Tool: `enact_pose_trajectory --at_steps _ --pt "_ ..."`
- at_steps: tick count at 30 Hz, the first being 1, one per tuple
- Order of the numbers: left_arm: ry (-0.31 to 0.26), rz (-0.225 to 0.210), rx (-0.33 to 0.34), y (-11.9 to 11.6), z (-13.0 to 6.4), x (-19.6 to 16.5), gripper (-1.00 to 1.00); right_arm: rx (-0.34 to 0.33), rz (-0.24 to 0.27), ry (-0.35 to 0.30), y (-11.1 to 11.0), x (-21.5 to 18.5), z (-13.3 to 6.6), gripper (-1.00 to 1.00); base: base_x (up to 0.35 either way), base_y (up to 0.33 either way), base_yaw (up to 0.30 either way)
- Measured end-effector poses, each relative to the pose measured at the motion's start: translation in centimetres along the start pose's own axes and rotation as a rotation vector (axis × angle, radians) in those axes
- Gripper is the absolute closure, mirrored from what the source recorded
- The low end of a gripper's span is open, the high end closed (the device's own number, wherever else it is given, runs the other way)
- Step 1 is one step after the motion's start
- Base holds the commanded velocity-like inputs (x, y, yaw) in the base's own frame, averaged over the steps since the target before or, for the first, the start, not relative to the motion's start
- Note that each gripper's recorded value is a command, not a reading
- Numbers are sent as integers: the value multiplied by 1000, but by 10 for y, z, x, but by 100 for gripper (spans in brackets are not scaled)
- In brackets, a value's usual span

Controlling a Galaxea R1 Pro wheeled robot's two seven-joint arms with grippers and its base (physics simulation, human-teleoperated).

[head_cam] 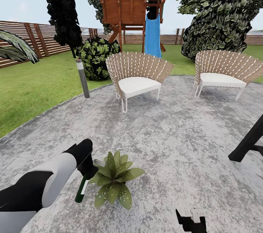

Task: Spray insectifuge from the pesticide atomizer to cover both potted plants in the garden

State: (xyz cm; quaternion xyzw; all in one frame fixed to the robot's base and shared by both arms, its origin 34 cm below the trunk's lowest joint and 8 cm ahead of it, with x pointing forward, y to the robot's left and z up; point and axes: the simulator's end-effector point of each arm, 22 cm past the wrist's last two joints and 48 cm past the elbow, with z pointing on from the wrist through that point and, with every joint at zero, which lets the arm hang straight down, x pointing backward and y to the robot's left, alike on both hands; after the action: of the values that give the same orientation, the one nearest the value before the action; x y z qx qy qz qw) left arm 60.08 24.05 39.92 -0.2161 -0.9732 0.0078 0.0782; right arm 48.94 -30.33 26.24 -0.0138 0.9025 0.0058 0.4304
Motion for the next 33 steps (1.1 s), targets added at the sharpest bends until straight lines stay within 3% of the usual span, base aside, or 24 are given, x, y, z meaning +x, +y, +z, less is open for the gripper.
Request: enact_pose_trajectory --at_steps 7,14,20,23,26,29,33 --pt "2 4 4 -4 1 0 100 0 0 0 0 0 0 -100 0 70 0" --pt "57 14 37 -23 34 27 100 2 -1 -1 -2 0 0 -100 0 17 0" --pt "56 24 24 -18 35 28 100 3 0 -1 -2 0 0 -100 0 0 0" --pt "73 52 -10 -11 33 30 100 2 -1 -1 -2 0 0 -100 0 0 0" --pt "105 94 73 -29 29 37 100 1 -2 -1 -2 0 0 -100 0 0 0" --pt "150 151 89 -36 27 45 100 1 -3 0 -2 0 0 -100 0 0 0" --pt "162 162 87 -35 27 48 100 2 -2 -1 -2 0 0 -100 0 9 0"
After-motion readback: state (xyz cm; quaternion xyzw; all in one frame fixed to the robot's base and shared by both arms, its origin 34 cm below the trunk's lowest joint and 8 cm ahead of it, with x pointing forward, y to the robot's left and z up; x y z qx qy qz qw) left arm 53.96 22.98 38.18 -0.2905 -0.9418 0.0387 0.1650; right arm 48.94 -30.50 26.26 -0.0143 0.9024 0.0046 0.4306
